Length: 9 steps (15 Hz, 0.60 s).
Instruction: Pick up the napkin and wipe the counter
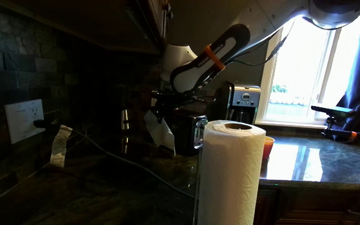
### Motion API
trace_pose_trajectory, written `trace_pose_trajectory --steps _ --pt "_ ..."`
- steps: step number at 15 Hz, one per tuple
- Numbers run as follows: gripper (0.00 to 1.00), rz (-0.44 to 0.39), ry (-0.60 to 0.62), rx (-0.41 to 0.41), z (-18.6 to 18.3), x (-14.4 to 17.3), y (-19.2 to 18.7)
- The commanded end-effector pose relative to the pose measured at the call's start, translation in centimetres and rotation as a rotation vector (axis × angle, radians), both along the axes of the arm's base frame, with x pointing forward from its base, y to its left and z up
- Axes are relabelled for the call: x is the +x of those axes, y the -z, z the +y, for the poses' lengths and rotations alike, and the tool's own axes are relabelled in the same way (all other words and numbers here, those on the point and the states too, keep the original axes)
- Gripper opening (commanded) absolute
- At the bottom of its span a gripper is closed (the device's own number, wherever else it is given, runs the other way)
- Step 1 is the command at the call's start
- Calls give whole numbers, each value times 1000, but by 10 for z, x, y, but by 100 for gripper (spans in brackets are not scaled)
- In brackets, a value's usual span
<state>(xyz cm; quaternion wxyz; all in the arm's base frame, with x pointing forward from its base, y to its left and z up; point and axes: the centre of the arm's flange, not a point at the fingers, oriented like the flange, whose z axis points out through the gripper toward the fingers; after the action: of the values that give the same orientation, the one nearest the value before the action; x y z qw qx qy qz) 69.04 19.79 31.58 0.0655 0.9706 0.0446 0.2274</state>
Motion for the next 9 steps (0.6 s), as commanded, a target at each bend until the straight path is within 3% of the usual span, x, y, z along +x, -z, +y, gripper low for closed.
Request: trace_pose_trajectory --steps 1,4,9 --pt "0 38 -67 6 6 46 41" --pt "0 71 -114 -6 7 59 72" --pt "0 140 -167 53 1 75 108"
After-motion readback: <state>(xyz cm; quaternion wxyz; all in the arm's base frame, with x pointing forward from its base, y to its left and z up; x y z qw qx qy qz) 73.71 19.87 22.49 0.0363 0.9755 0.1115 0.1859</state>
